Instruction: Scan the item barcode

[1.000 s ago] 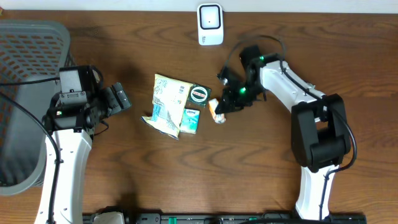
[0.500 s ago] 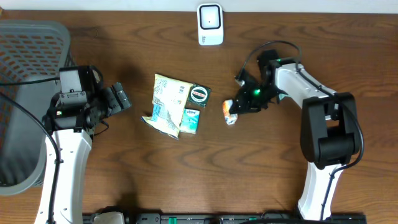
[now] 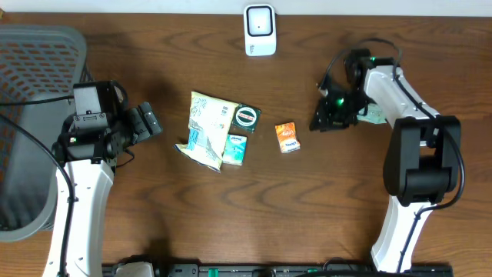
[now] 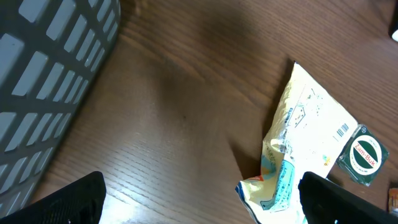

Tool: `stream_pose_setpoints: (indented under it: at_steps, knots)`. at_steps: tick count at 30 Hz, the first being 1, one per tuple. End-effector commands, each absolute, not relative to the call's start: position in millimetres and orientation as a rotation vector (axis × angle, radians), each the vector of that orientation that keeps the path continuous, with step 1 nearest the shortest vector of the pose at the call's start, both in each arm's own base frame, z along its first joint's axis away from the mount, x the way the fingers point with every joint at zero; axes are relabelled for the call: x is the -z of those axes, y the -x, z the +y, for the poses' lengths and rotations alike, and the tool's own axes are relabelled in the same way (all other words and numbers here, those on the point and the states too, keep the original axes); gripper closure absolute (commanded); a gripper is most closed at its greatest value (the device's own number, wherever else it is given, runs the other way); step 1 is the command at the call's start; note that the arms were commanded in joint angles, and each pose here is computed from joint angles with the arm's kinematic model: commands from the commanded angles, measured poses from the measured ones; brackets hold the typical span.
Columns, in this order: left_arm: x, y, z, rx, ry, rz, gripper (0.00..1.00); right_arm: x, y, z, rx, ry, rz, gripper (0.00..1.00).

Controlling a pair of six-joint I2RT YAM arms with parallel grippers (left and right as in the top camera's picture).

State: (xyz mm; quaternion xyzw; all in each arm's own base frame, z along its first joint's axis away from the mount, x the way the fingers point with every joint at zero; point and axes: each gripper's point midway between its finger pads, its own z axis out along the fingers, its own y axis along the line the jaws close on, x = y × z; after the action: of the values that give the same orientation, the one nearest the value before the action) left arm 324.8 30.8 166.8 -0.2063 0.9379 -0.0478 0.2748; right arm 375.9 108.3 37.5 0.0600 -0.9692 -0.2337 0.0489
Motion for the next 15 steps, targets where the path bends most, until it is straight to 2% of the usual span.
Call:
stream_pose_setpoints:
  at_steps: [1, 4, 7, 11, 15]
  knots:
    - [-166.1, -324.6, 31.6, 0.129, 0.561, 2.524, 0.02, -45.7, -375.7, 126.2, 0.763, -0.222, -2.934, 0.68]
    - [-166.1, -324.6, 31.6, 0.129, 0.561, 2.524, 0.03, -44.5, -367.7, 137.1, 0.756, -0.257, -2.908, 0.55]
    - [-166.1, -324.6, 31.6, 0.129, 0.561, 2.524, 0.02, -42.7, -361.8, 148.4, 0.748, -0.289, -2.893, 0.48]
    - [-166.1, -324.6, 31.6, 0.129, 0.561, 2.524, 0.02, -37.6, -356.4, 157.8, 0.719, -0.340, -2.888, 0.46]
    - [-166.1, -324.6, 31.6, 0.129, 0.561, 2.524, 0.02, -29.4, -354.5, 156.3, 0.635, -0.335, -2.904, 0.50]
